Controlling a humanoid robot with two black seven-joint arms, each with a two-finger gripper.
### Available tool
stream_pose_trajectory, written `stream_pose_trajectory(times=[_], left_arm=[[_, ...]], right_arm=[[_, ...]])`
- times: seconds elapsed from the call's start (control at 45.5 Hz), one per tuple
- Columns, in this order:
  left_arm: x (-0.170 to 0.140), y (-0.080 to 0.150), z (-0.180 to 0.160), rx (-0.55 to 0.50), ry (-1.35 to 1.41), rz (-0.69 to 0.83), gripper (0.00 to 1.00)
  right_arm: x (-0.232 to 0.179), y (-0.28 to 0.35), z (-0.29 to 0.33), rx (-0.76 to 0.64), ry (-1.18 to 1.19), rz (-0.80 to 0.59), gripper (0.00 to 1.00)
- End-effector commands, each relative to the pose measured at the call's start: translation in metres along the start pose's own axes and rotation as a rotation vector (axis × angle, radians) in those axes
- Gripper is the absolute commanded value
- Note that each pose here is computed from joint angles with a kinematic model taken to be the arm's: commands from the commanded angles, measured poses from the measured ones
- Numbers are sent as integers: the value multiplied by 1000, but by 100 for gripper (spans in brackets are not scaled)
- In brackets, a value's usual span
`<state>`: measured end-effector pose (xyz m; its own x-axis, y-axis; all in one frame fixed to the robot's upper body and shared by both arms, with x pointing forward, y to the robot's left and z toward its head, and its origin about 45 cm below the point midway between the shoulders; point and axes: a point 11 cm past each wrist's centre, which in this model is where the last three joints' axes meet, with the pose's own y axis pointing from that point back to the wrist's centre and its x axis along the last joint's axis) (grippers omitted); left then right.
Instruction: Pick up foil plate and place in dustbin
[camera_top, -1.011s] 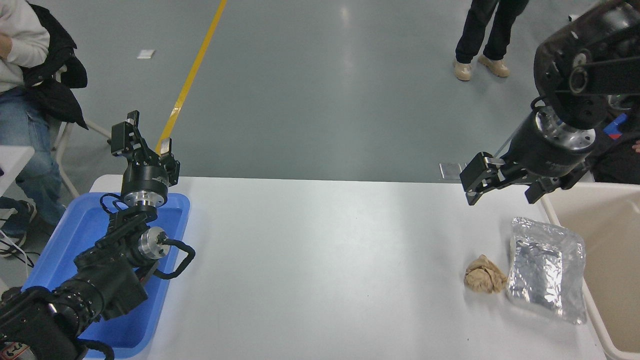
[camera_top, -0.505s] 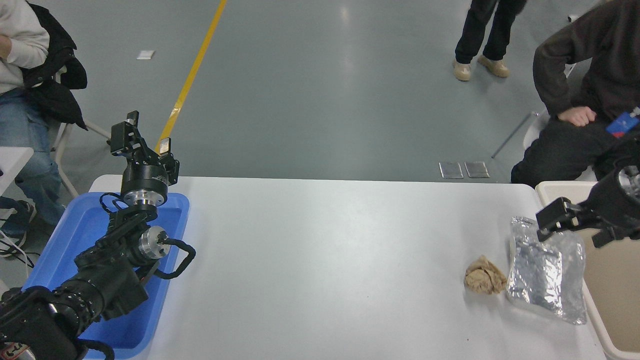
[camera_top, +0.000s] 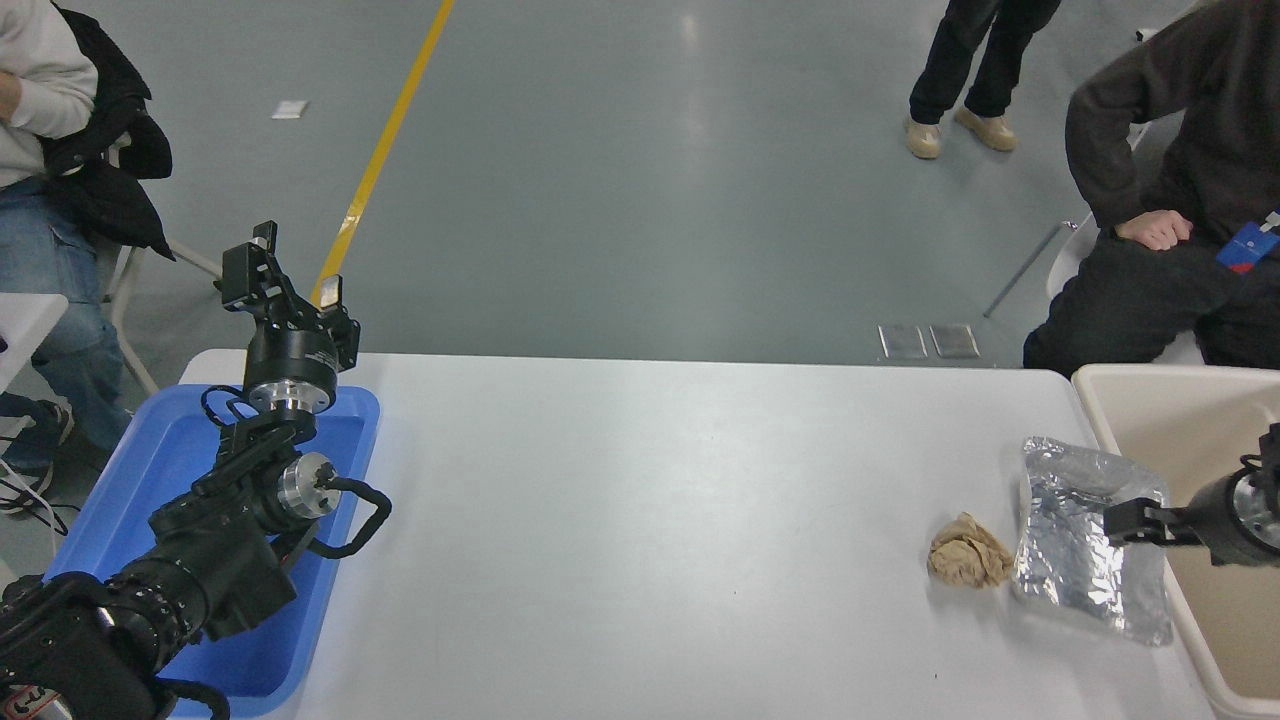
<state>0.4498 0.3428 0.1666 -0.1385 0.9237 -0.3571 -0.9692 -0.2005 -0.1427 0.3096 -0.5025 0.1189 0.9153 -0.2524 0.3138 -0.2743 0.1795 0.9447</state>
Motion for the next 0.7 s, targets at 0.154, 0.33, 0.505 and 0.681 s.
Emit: stream_pose_trajectory(times=[0.154,0.33,0.505,0.681], left_arm=[[1,0,0,1,-1,1,100],[0,0,0,-1,-1,0,100],[1,0,0,1,0,2,100],[0,0,0,0,0,-1,100]], right_arm=[[-29,-40,17,-43,-72,69,99],[-25,-40,18,-38,-97,97,74],[-27,-42,23,-47,-108,105,27],[-23,-41,18,-21,-113,111,0]])
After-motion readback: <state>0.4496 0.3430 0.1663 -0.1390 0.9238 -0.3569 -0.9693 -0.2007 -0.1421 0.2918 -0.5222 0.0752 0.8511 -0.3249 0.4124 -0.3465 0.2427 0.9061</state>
